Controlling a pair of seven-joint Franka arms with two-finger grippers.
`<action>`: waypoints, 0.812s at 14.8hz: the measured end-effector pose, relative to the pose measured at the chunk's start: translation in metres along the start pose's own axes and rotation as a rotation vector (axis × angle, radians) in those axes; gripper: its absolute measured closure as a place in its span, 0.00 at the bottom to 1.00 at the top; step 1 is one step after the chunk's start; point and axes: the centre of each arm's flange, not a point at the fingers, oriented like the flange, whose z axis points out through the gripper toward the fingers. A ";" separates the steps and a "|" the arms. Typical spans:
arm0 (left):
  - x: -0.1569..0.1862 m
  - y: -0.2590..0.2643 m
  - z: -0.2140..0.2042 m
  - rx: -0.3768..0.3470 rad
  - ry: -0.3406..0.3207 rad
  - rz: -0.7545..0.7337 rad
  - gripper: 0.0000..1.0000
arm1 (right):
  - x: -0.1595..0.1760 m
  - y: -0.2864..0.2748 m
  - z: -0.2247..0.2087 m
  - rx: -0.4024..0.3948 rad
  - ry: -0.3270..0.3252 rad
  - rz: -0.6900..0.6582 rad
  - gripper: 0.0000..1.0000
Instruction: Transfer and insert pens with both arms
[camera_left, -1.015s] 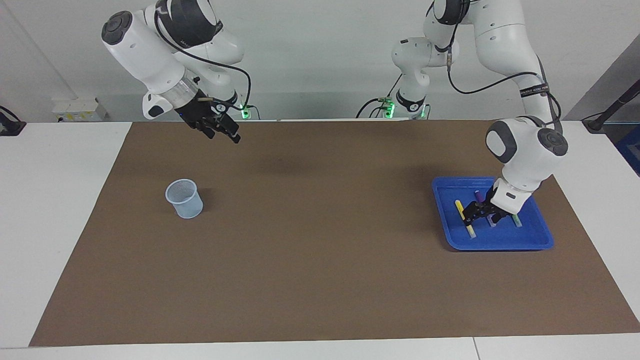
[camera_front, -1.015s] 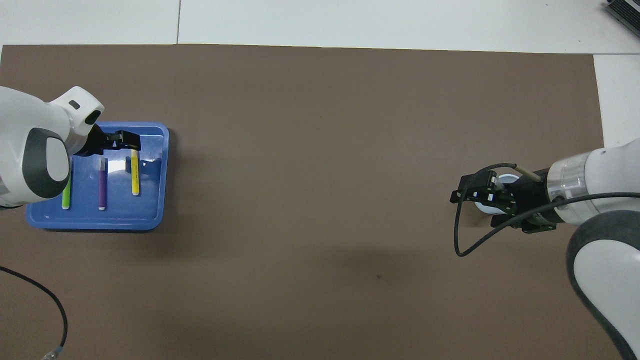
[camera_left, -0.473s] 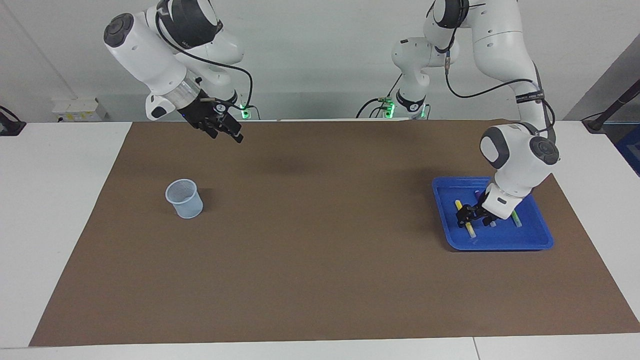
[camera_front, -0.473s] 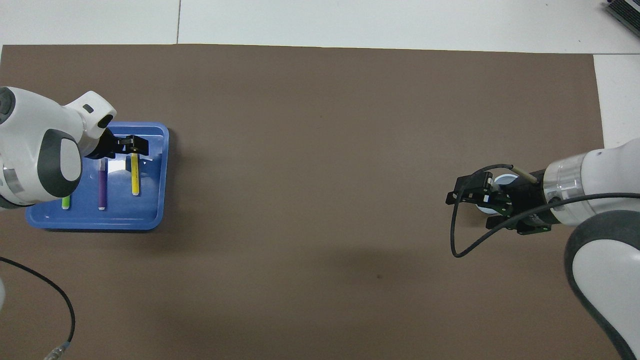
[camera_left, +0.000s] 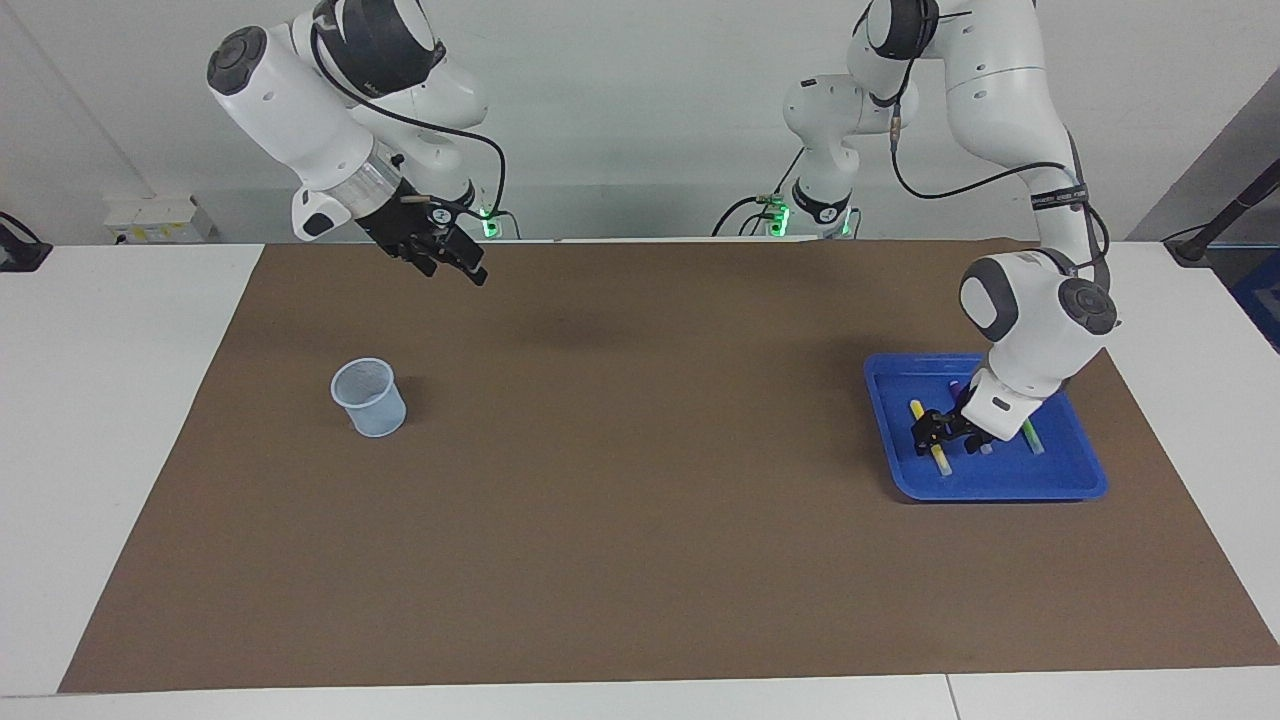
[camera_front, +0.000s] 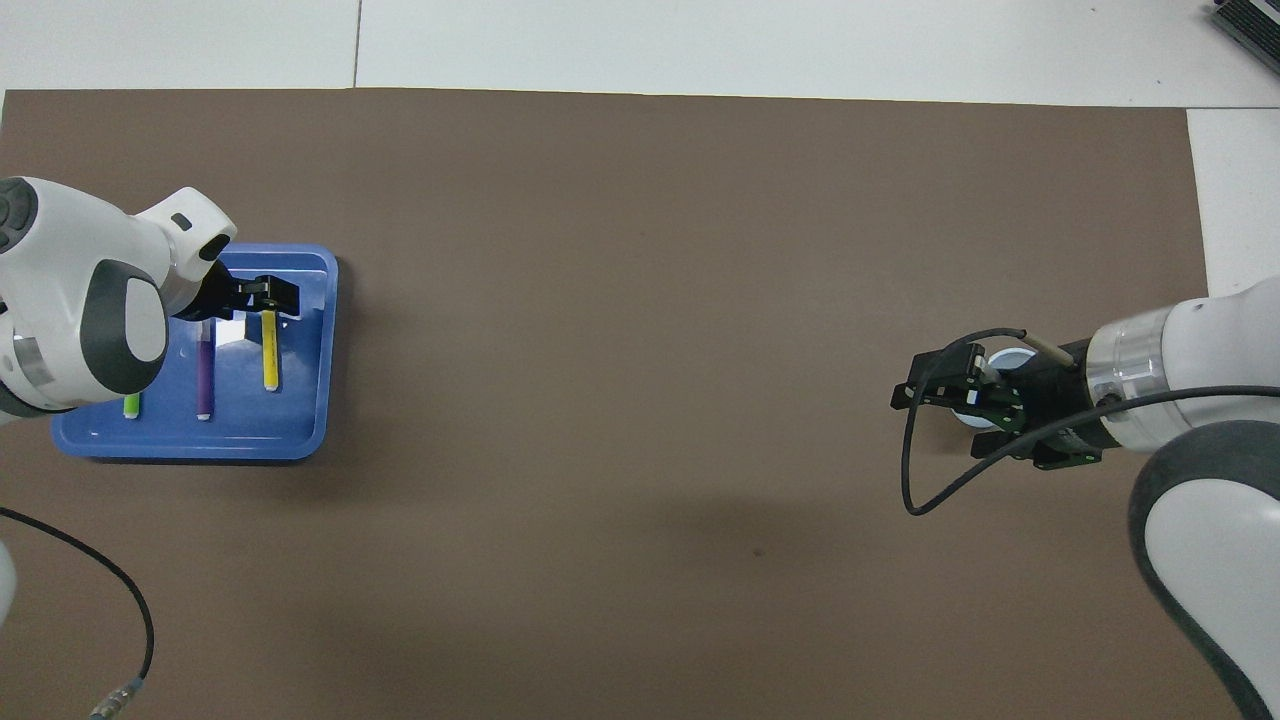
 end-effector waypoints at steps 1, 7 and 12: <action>0.000 0.000 0.001 -0.004 0.000 0.001 0.20 | 0.000 0.000 0.000 0.000 0.000 0.000 0.00; 0.000 0.000 0.001 -0.014 0.002 0.000 0.39 | 0.001 -0.005 -0.002 0.062 0.001 0.017 0.00; 0.000 0.000 0.000 -0.015 0.005 0.003 0.74 | -0.017 -0.044 0.009 0.167 0.012 0.148 0.00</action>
